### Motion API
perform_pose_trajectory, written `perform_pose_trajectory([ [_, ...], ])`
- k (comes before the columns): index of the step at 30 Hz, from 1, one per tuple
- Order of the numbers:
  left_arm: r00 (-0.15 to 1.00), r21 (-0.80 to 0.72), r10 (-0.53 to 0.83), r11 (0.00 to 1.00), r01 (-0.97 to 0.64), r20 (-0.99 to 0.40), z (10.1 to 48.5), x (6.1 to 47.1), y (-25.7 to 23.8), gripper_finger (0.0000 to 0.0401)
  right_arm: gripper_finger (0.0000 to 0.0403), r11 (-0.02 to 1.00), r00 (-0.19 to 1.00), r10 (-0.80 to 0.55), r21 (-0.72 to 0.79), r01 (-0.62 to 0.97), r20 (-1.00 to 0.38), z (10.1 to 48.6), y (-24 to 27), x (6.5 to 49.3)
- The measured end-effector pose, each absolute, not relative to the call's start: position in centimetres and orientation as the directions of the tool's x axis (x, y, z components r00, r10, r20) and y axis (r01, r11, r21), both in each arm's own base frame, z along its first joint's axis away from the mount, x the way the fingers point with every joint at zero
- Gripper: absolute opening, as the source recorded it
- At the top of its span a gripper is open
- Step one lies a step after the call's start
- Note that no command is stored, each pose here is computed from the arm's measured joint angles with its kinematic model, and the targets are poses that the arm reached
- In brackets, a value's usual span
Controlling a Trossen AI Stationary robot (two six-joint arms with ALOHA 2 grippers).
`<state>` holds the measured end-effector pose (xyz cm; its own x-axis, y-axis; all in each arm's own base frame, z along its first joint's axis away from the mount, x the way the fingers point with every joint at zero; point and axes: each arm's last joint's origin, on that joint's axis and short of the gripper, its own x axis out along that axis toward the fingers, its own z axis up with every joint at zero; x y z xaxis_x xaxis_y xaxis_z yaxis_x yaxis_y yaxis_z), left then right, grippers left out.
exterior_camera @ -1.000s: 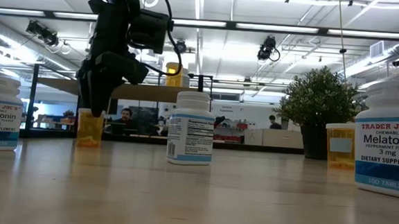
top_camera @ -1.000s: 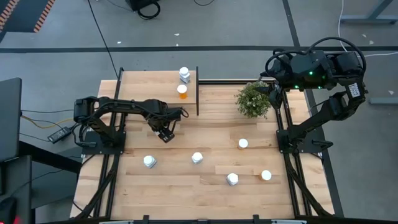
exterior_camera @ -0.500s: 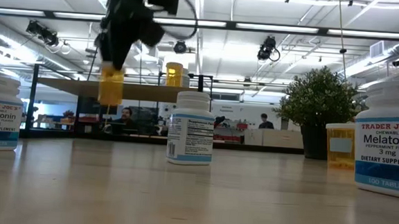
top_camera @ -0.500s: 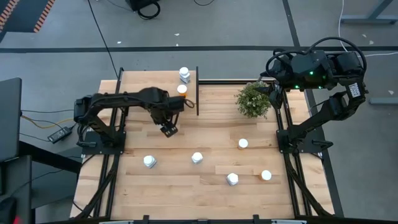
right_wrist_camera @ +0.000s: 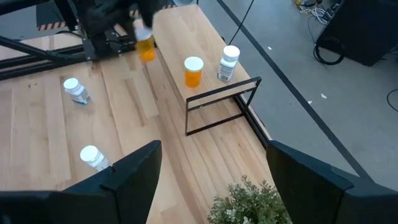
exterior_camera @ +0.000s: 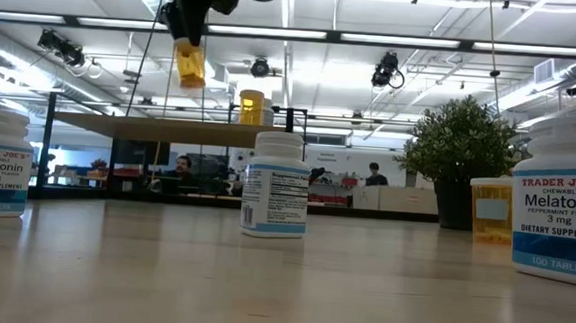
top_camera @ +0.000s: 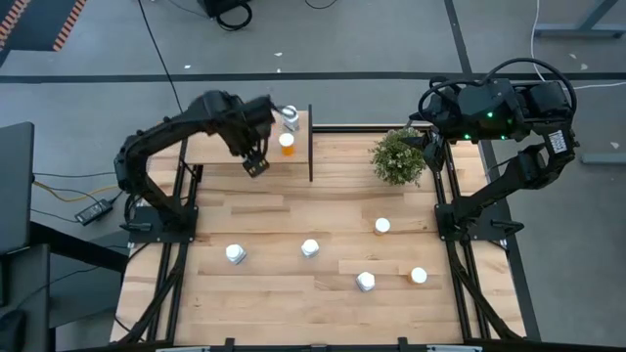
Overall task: Pick and place medicine bottles onto shelf by color
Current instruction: Put the orange pill bottle on the shelf
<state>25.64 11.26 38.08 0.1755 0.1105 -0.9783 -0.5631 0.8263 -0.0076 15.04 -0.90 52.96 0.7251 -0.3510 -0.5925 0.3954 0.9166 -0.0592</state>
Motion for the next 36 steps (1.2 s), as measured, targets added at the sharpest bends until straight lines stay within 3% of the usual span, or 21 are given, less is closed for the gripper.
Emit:
perform_pose_trajectory([
  [11, 0.146, 0.041, 0.174, 0.767, -0.641, -0.974, 38.2, 23.3, 16.8, 0.0236, 0.0298, 0.914, 0.725, -0.352, -0.053, 0.401, -0.592, 53.0, -0.9, 15.0],
  [18, 0.130, 0.044, 0.169, 0.758, -0.651, -0.977, 37.8, 25.4, 18.8, 0.0221, 0.0298, 0.902, 0.717, -0.377, -0.056, 0.429, -0.586, 53.0, -1.0, 15.0],
  [25, 0.188, 0.090, 0.269, 0.764, -0.639, -0.945, 39.6, 27.4, 21.5, 0.0225, 0.0298, 0.896, 0.715, -0.383, -0.046, 0.442, -0.584, 53.0, -1.0, 15.0],
  [36, 0.131, 0.152, 0.291, 0.773, -0.616, -0.948, 38.1, 27.4, 25.4, 0.0224, 0.0298, 0.887, 0.715, -0.383, -0.018, 0.461, -0.584, 53.0, -1.0, 15.0],
])
